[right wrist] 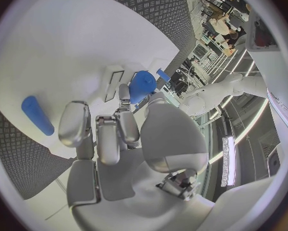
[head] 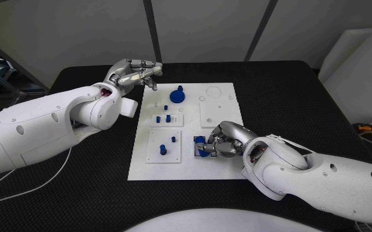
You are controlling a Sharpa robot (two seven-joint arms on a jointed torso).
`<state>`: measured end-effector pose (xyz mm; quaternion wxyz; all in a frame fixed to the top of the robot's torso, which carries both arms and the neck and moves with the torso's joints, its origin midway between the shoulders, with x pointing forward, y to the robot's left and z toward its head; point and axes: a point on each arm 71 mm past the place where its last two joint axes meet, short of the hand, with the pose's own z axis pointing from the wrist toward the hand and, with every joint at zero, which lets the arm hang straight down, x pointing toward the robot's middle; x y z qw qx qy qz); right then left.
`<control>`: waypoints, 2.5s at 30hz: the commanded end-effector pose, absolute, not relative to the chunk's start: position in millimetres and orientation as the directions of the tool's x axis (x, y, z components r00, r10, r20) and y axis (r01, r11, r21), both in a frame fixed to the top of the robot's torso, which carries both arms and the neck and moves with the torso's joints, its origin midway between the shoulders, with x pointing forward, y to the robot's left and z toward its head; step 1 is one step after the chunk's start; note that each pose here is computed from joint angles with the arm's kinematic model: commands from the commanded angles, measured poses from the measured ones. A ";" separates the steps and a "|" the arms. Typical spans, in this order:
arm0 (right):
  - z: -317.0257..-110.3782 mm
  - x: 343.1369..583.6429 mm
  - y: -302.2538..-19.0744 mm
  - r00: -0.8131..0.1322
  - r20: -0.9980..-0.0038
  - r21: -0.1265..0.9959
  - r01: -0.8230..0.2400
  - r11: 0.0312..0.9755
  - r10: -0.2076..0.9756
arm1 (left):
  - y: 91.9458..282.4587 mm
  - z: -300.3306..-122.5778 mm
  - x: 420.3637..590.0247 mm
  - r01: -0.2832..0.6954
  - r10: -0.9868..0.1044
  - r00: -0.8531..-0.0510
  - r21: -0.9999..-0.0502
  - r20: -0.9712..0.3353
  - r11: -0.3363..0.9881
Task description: Assemble the parts on the task board
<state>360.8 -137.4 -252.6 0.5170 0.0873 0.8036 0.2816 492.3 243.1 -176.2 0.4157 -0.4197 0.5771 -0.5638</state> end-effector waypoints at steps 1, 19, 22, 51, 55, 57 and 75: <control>-256.1 361.3 -138.4 -0.453 -0.795 0.509 -0.139 0.850 0.402 | 241.4 -175.4 492.3 -0.015 -0.949 -0.315 -1.000 0.001 0.004; -251.7 360.5 -135.3 -0.419 -0.808 0.515 -0.163 0.842 0.413 | 242.2 -175.5 492.7 -0.015 -0.950 -0.312 -1.000 0.000 0.005; -247.6 359.2 -136.2 -0.393 -0.811 0.531 -0.180 0.828 0.434 | 242.6 -175.6 492.7 -0.015 -0.950 -0.312 -1.000 0.000 0.005; -239.5 344.9 -149.6 -0.446 -0.802 0.544 -0.272 0.794 0.397 | 245.9 -176.1 493.1 -0.015 -0.952 -0.306 -1.000 -0.003 0.008; -240.2 346.2 -150.0 -0.438 -0.807 0.536 -0.265 0.801 0.396 | 246.2 -176.1 493.1 -0.015 -0.952 -0.305 -1.000 -0.003 0.008; -240.7 347.1 -150.8 -0.434 -0.809 0.533 -0.259 0.805 0.397 | 246.5 -176.1 493.1 -0.015 -0.953 -0.304 -1.000 -0.003 0.008; -247.5 359.1 -143.1 -0.398 -0.818 0.523 -0.215 0.825 0.415 | 246.0 -176.0 492.8 -0.014 -0.952 -0.306 -1.000 -0.003 0.007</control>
